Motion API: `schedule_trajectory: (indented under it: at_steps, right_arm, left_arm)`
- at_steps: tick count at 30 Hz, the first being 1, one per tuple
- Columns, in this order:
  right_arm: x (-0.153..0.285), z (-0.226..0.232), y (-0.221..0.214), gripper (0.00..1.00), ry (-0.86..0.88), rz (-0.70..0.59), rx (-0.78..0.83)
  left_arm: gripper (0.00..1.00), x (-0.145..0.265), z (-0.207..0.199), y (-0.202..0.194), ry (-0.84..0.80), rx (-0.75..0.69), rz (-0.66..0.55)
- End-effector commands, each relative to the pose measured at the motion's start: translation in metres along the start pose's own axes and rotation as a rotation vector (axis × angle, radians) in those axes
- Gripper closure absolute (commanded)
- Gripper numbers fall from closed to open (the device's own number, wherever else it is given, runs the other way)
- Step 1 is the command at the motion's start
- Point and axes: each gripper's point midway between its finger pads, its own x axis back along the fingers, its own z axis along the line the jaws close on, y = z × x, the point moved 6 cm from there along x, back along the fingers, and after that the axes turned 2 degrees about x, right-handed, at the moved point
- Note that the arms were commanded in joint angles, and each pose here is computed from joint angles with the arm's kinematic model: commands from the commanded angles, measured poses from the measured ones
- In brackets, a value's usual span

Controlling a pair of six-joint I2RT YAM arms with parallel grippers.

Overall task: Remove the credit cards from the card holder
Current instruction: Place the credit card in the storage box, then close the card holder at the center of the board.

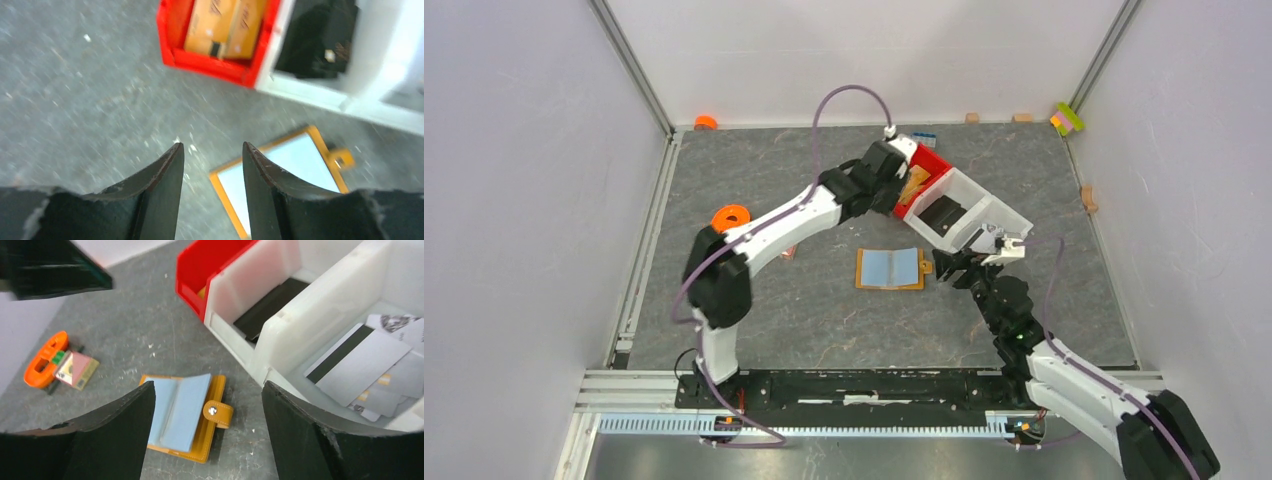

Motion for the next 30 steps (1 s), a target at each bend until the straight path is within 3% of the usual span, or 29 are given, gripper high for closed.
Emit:
schedule_trajectory:
  at_steps: [1, 6, 8, 10, 12, 14, 16, 20, 24, 30]
  right_arm:
    - [-0.015, 0.014, 0.001, 0.17, 0.035, 0.079, 0.003]
    - [-0.024, 0.013, -0.017, 0.12, 0.019, 0.188, 0.019]
    - [-0.028, 0.013, -0.022, 0.02, -0.001, 0.229, 0.022]
    - [-0.034, 0.012, -0.027, 0.02, -0.025, 0.273, 0.034]
    - [-0.039, 0.008, -0.036, 0.02, -0.060, 0.328, 0.052]
    - [-0.044, 0.007, -0.043, 0.02, -0.082, 0.375, 0.059]
    - [-0.048, 0.007, -0.049, 0.02, -0.095, 0.417, 0.060]
    - [-0.051, 0.006, -0.057, 0.06, -0.097, 0.458, 0.070]
    - [-0.050, 0.005, -0.059, 0.11, -0.106, 0.469, 0.073]
    - [-0.046, 0.010, -0.065, 0.25, -0.056, 0.484, 0.019]
  left_arm:
    - [0.47, 0.036, -0.021, -0.031, -0.168, 0.185, -0.009]
    - [0.44, 0.052, -0.009, -0.083, -0.134, 0.229, -0.026]
    - [0.45, 0.060, -0.013, -0.099, -0.171, 0.252, -0.033]
    - [0.43, 0.066, -0.013, -0.115, -0.208, 0.259, -0.056]
    - [0.33, 0.066, -0.004, -0.129, -0.161, 0.252, -0.095]
    - [0.13, 0.065, 0.010, -0.132, -0.066, 0.268, -0.136]
    - [0.05, 0.066, 0.020, -0.129, 0.015, 0.264, -0.139]
    - [0.06, 0.056, 0.012, -0.133, -0.030, 0.261, -0.114]
    - [0.11, 0.036, 0.004, -0.141, -0.027, 0.245, -0.003]
    - [0.20, 0.013, -0.003, -0.151, -0.125, 0.295, 0.108]
